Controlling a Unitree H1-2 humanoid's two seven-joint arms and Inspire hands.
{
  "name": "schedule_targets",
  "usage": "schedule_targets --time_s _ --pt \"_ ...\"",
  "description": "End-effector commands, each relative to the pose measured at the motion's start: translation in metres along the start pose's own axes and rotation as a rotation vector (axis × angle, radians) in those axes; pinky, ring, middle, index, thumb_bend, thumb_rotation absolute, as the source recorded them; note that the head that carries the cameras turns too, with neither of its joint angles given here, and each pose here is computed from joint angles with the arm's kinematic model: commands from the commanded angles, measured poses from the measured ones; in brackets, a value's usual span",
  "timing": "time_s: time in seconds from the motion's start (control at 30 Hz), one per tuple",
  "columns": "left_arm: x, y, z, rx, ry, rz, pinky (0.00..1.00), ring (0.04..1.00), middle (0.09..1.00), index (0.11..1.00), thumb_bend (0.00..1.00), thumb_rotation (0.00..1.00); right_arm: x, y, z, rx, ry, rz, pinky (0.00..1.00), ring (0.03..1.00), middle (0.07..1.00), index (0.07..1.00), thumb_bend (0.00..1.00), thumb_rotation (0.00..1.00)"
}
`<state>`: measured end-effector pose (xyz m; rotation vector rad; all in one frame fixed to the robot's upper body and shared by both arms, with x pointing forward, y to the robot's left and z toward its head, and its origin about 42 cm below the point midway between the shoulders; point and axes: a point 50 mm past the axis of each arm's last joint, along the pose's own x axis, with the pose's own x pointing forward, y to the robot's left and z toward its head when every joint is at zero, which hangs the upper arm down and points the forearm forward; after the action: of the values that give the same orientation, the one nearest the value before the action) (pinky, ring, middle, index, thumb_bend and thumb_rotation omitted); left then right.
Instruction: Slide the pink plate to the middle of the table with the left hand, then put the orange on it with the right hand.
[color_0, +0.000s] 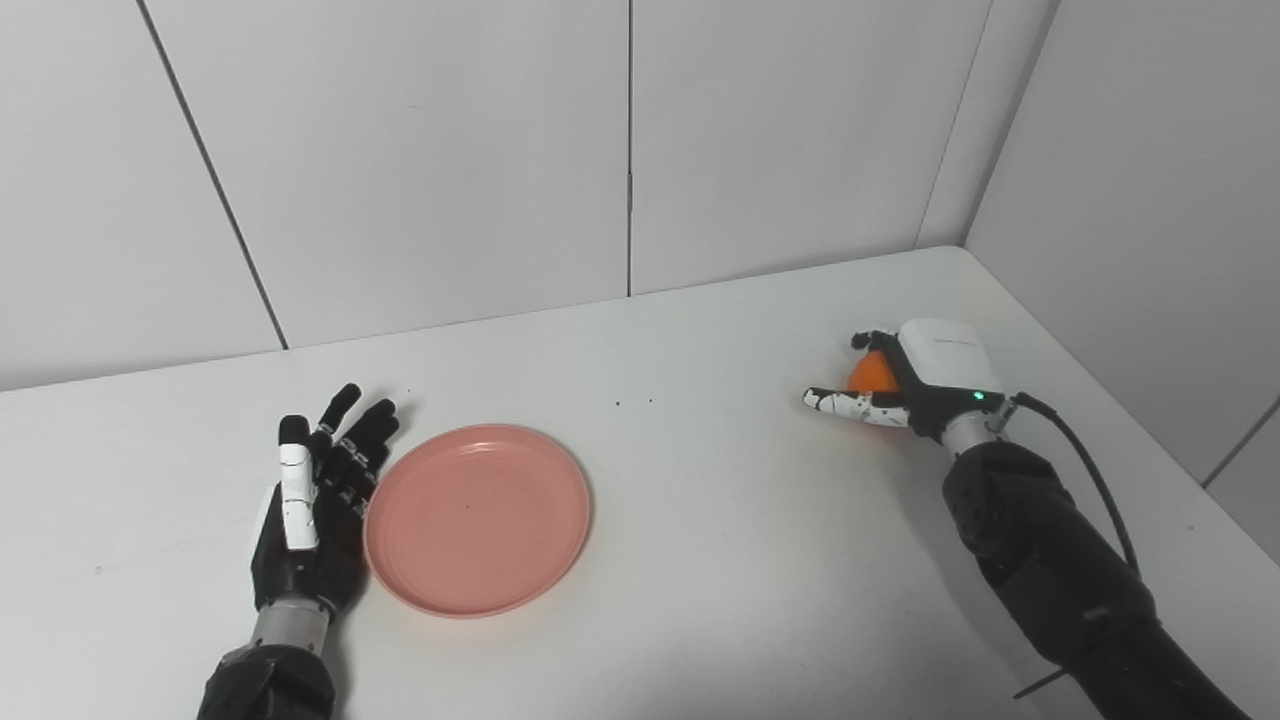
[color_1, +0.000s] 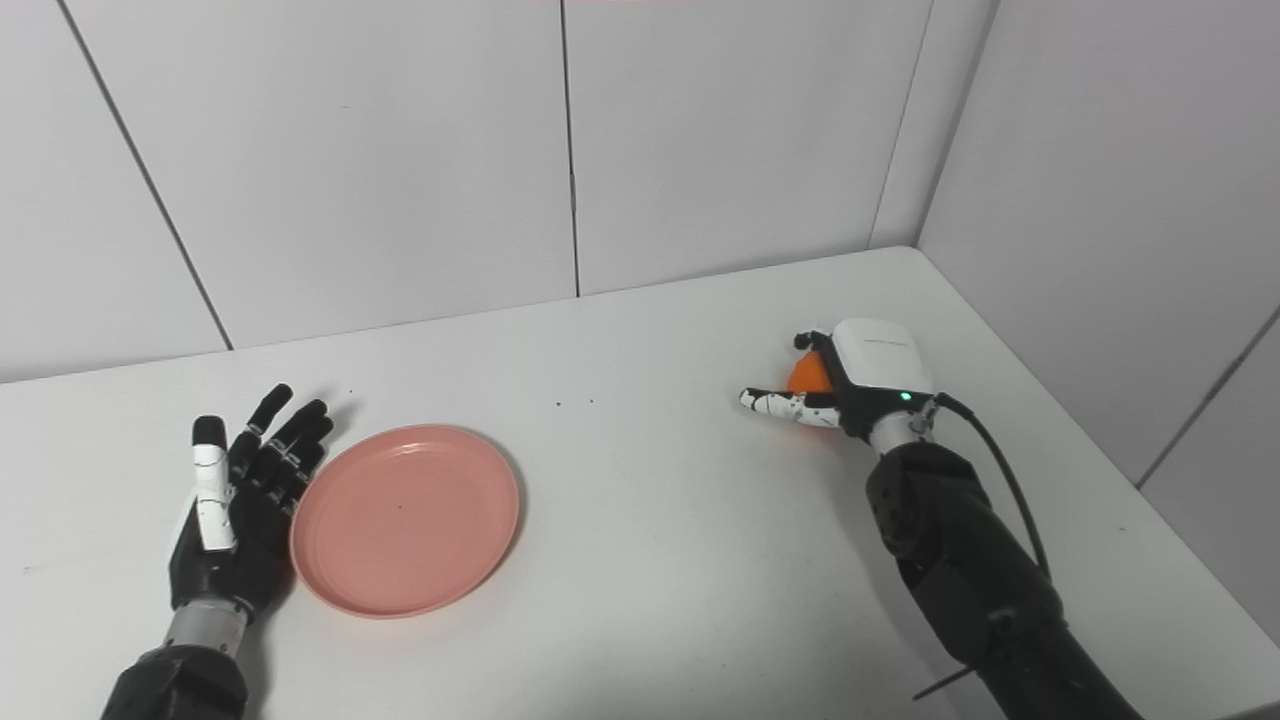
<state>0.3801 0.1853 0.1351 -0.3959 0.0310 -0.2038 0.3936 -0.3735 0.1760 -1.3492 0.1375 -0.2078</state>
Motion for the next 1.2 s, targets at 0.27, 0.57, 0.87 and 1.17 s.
schedule_targets --time_s 0.27,0.57,0.87,1.17 --pt "-0.002 0.0 -0.004 -0.006 0.031 0.013 1.0 0.863 0.77 0.861 0.9 0.83 -0.006 0.03 0.003 -0.032 0.009 0.035 0.14 0.195 0.25 0.269 0.58 0.42" --pt "-0.002 0.001 -0.002 -0.01 0.029 0.002 1.0 0.855 0.767 0.855 0.91 0.83 -0.012 0.036 0.0 -0.007 0.024 0.096 0.16 0.203 0.249 0.27 0.57 0.34" --pt "-0.001 -0.002 -0.002 -0.017 0.031 0.004 0.99 0.841 0.757 0.852 0.9 0.82 -0.014 0.026 0.003 0.021 0.007 0.094 0.14 0.185 0.237 0.271 0.57 0.3" --pt "-0.001 -0.007 -0.004 -0.002 0.03 0.017 0.99 0.857 0.793 0.854 0.9 0.82 -0.004 -0.01 0.028 0.001 -0.104 -0.012 0.1 0.152 0.212 0.25 0.57 0.33"
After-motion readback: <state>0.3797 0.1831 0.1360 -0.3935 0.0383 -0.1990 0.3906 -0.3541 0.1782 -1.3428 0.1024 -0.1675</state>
